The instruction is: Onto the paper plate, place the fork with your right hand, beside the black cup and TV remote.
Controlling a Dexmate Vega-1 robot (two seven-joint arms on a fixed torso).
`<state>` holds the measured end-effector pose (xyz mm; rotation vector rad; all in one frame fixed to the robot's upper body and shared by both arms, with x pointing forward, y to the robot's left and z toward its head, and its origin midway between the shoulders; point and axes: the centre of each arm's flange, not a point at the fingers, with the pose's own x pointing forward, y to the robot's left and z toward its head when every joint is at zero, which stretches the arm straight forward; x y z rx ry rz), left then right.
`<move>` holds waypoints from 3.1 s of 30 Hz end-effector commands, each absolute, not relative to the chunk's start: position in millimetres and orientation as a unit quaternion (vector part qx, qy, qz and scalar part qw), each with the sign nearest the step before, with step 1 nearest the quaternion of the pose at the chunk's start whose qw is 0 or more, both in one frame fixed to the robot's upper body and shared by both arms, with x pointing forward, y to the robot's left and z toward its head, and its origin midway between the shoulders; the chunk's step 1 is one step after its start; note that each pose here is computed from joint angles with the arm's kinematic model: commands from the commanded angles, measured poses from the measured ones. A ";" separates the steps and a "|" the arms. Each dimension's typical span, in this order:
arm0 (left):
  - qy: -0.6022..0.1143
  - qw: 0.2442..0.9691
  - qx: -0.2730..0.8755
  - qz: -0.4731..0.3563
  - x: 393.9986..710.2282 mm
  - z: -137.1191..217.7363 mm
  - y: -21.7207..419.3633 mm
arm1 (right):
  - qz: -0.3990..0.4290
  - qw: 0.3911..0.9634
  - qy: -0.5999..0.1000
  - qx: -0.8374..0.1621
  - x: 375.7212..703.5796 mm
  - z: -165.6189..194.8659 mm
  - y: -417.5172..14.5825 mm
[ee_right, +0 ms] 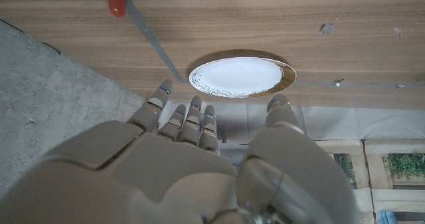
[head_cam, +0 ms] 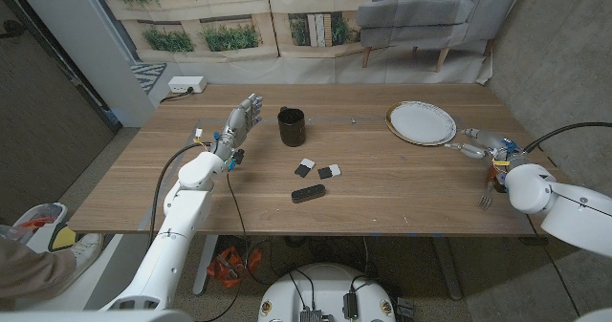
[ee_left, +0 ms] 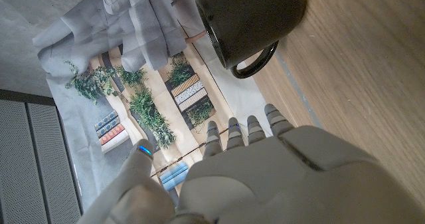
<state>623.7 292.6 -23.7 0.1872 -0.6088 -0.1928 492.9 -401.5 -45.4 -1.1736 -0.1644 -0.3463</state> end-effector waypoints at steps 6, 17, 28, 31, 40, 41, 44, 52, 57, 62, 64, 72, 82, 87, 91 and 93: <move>-0.299 0.945 0.092 -0.095 623.3 -24.1 292.1 | -0.168 0.811 -0.060 -0.558 489.9 -53.3 -404.8; -0.300 0.945 0.092 -0.092 621.5 -23.8 292.4 | -0.170 0.807 -0.057 -0.562 490.3 -54.2 -407.7; -0.300 0.945 0.092 -0.094 621.5 -23.4 289.9 | -0.171 0.807 -0.048 -0.564 486.4 -56.2 -414.4; -0.301 0.945 0.093 -0.094 620.8 -23.5 289.6 | -0.173 0.807 -0.045 -0.563 484.8 -58.0 -416.1; -0.304 0.943 0.094 -0.098 621.8 -20.4 287.8 | -0.181 0.807 -0.038 -0.561 480.4 -63.8 -420.2; -0.303 0.943 0.094 -0.099 621.9 -20.1 287.7 | -0.182 0.807 -0.035 -0.561 480.1 -64.4 -420.7; -0.304 0.943 0.096 -0.099 622.1 -19.3 287.7 | -0.186 0.807 -0.031 -0.559 479.3 -66.7 -422.7; -0.304 0.942 0.098 -0.101 623.8 -17.2 288.5 | -0.191 0.806 -0.022 -0.560 478.3 -70.4 -423.4; -0.303 0.942 0.099 -0.103 624.1 -15.9 288.6 | -0.197 0.805 -0.019 -0.559 478.0 -71.3 -423.7; -0.304 0.942 0.101 -0.102 623.6 -14.5 288.7 | -0.199 0.806 -0.015 -0.557 477.9 -73.4 -425.0; -0.304 0.942 0.101 -0.102 623.6 -14.5 288.6 | -0.199 0.805 -0.013 -0.558 477.8 -74.3 -425.7; -0.302 0.943 0.099 -0.102 624.2 -16.4 286.6 | -0.205 0.805 -0.008 -0.556 476.6 -76.4 -428.8; -0.302 0.943 0.098 -0.102 624.3 -17.1 285.4 | -0.207 0.805 0.000 -0.555 474.9 -80.5 -432.5; -0.301 0.943 0.098 -0.101 623.6 -17.9 285.2 | -0.209 0.806 0.005 -0.554 474.1 -82.4 -434.3; -0.300 0.944 0.097 -0.101 622.8 -19.0 285.0 | -0.209 0.805 0.005 -0.555 474.1 -82.8 -434.3; -0.300 0.944 0.094 -0.103 622.7 -19.6 285.0 | -0.209 0.805 0.006 -0.555 474.2 -83.2 -434.3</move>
